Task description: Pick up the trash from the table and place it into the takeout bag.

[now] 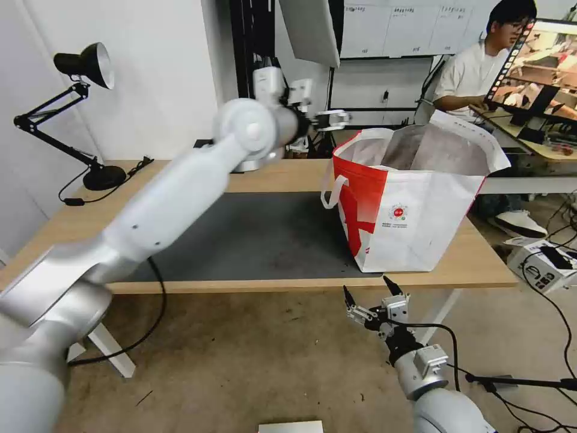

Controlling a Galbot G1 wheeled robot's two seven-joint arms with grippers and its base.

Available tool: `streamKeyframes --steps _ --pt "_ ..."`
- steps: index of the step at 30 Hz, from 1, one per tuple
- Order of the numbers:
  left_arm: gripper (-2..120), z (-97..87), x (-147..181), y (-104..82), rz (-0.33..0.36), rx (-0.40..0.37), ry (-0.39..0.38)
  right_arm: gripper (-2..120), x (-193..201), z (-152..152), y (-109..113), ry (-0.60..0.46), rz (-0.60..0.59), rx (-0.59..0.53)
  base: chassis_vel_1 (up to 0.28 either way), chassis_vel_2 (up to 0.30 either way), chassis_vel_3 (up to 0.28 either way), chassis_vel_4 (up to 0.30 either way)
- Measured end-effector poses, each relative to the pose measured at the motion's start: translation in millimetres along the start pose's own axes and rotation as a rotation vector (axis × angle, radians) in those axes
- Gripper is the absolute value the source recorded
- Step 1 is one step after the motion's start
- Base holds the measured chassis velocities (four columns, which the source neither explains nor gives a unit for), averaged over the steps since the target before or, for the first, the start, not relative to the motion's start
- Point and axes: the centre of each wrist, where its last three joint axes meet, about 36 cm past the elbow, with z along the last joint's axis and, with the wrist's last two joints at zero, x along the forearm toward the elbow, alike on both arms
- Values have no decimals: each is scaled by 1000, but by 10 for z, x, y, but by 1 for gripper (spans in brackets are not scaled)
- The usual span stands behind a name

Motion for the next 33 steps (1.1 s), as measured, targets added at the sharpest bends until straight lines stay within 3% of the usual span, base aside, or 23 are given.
streamKeyframes --steps 3,5,12,15,18,19,21,22,25,26,30,33 --pt "100 274 257 234 -28 35 2 100 0 0 0 0 0 0 0 0 0 0" --pt "100 355 354 310 -45 44 -12 100 0 0 0 0 0 0 0 0 0 0" --pt "100 573 753 505 -123 0 -95 100 0 0 0 0 0 0 0 0 0 0" --pt "100 718 978 652 -167 -13 -137 100 0 0 0 0 0 0 0 0 0 0" --pt "100 991 1203 828 -234 -27 -186 100 0 0 0 0 0 0 0 0 0 0" --pt "100 991 1203 828 -234 -27 -186 100 0 0 0 0 0 0 0 0 0 0" --pt "100 1223 1312 922 -284 -34 -220 100 0 0 0 0 0 0 0 0 0 0" --pt "100 1223 1312 922 -284 -34 -220 100 0 0 0 0 0 0 0 0 0 0" --pt "100 1674 1438 1076 -371 -58 -287 100 0 0 0 0 0 0 0 0 0 0" --pt "100 1674 1438 1076 -371 -58 -287 100 0 0 0 0 0 0 0 0 0 0" --pt "100 2164 1711 1255 -430 -90 -360 100 0 0 0 0 0 0 0 0 0 0" --pt "100 2317 1839 1306 -446 -85 -407 100 0 0 0 0 0 0 0 0 0 0"
